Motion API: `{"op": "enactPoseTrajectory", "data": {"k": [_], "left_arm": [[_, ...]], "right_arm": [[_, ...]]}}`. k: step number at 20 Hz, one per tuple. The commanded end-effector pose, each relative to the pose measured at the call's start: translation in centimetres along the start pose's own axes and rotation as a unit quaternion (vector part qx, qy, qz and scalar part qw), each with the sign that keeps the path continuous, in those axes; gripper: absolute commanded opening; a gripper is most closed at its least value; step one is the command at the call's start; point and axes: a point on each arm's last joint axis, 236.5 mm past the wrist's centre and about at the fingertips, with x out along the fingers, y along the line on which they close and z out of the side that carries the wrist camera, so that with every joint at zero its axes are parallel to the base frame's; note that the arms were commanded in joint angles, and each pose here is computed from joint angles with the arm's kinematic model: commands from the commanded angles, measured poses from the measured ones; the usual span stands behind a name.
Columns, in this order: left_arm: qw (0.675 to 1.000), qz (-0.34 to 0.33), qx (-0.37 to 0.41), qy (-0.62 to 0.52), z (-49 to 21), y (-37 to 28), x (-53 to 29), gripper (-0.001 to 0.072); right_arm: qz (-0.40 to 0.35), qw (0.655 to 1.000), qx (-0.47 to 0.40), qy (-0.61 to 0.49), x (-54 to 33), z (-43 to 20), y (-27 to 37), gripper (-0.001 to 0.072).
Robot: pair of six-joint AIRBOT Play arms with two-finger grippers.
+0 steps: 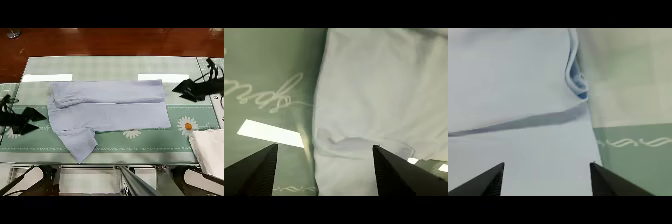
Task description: Fold the shirts.
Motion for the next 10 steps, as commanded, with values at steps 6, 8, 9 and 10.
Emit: {"op": "enactPoseTrajectory", "data": {"k": [6, 8, 9, 10], "left_arm": [[0.993, -0.102, -0.028, 0.044, -7.1, -1.3, 5.5, 0.07], [0.993, -0.102, -0.01, 0.052, -7.6, -2.4, 6.1, 0.07], [0.994, -0.093, 0.002, 0.058, -7.9, -2.6, 6.7, 0.07], [0.995, -0.083, 0.011, 0.06, -8.2, -2.8, 7.3, 0.07]], "right_arm": [[0.088, 0.995, 0.044, -0.016, 2.1, -6.2, 1.5, 0.0622], [0.099, 0.993, 0.052, -0.022, 2.0, -5.9, 2.0, 0.0622], [0.104, 0.993, 0.056, -0.027, 1.9, -5.6, 2.2, 0.0622], [0.112, 0.991, 0.062, -0.031, 1.8, -5.4, 2.6, 0.0622]]}}
